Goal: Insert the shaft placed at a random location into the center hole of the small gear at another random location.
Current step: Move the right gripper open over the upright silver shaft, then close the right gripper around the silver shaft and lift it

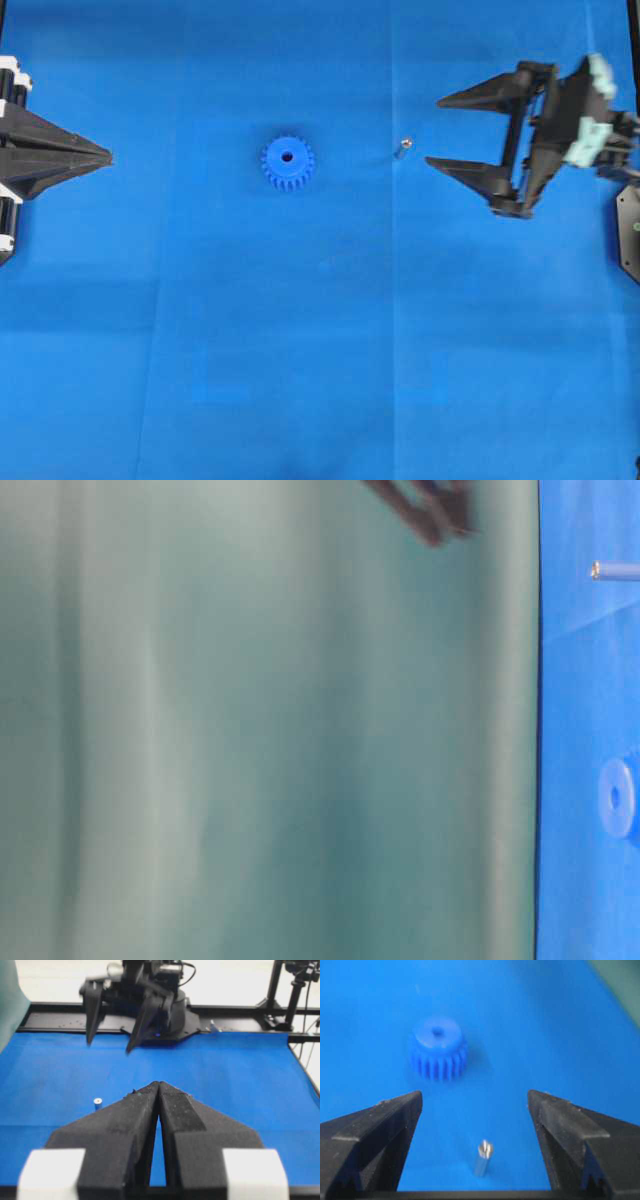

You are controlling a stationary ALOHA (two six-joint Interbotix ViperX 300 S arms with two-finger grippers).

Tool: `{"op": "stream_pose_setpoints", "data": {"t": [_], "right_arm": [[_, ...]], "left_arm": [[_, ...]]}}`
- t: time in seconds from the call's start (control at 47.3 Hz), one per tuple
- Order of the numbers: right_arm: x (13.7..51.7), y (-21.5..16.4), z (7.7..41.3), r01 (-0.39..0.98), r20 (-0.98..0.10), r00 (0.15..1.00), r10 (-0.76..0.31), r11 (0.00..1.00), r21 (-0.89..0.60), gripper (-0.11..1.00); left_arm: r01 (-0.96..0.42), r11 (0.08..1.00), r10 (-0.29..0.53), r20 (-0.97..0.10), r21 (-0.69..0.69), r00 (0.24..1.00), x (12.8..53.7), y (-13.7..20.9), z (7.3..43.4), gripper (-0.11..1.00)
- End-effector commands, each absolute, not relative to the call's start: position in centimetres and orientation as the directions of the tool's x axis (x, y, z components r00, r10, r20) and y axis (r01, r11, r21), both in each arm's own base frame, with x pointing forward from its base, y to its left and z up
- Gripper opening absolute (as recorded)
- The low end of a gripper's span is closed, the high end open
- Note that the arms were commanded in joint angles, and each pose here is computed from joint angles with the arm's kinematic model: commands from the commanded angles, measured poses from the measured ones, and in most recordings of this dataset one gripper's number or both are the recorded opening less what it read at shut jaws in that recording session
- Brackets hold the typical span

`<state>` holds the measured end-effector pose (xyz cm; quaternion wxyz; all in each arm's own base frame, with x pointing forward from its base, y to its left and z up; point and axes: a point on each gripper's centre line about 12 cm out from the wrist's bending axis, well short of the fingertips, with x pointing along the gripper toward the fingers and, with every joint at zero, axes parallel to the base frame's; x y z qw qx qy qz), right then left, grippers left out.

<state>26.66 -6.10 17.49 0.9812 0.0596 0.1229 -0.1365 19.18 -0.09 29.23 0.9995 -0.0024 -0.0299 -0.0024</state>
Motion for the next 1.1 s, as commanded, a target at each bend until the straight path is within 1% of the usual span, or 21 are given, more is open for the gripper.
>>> {"op": "stream_pose_setpoints", "data": {"t": [0.0, 0.233, 0.423, 0.719, 0.804, 0.867, 0.909, 0.931, 0.994, 1.079], "right_arm": [[27.7, -6.7, 17.0, 0.312, -0.246, 0.928, -0.281, 0.945, 0.099, 0.73], [29.0, -7.5, 13.4, 0.364, -0.306, 0.897, -0.319, 0.926, 0.102, 0.74], [29.9, -7.8, 11.3, 0.377, -0.350, 0.879, -0.324, 0.921, 0.094, 0.73], [30.3, -7.9, 10.3, 0.381, -0.376, 0.869, -0.322, 0.920, 0.090, 0.73], [30.3, -7.8, 10.3, 0.379, -0.374, 0.870, -0.321, 0.921, 0.090, 0.70], [30.3, -7.8, 10.3, 0.378, -0.376, 0.870, -0.320, 0.922, 0.090, 0.66], [30.3, -7.8, 10.3, 0.379, -0.376, 0.869, -0.321, 0.921, 0.090, 0.61], [30.3, -7.8, 10.3, 0.379, -0.374, 0.870, -0.321, 0.921, 0.089, 0.57], [30.3, -7.8, 10.4, 0.378, -0.370, 0.872, -0.321, 0.922, 0.090, 0.39], [30.3, -7.8, 10.4, 0.376, -0.364, 0.874, -0.322, 0.922, 0.088, 0.17]], "left_arm": [[0.007, 1.000, -0.007, 0.069, -0.005, 0.998, 19.3, -0.1, 29.5, 0.00], [0.007, 1.000, -0.007, 0.066, -0.005, 0.998, 19.2, -0.1, 29.4, 0.00], [0.007, 1.000, -0.007, 0.063, -0.005, 0.998, 19.2, -0.1, 29.3, 0.00], [-0.004, 1.000, 0.004, 0.038, -0.005, 0.999, 19.2, 0.1, 28.9, 0.00], [-0.005, 1.000, 0.005, 0.035, -0.005, 0.999, 19.2, 0.1, 28.9, 0.00], [-0.005, 1.000, 0.005, 0.035, -0.005, 0.999, 19.2, 0.1, 28.9, 0.00], [-0.005, 1.000, 0.005, 0.035, -0.005, 0.999, 19.2, 0.1, 28.9, 0.00], [-0.006, 1.000, 0.006, 0.035, -0.006, 0.999, 19.2, 0.1, 28.9, 0.00], [-0.005, 1.000, 0.005, 0.037, -0.005, 0.999, 19.2, 0.1, 28.9, 0.00], [-0.005, 1.000, 0.005, 0.035, -0.005, 0.999, 19.2, 0.1, 28.9, 0.00]]}}
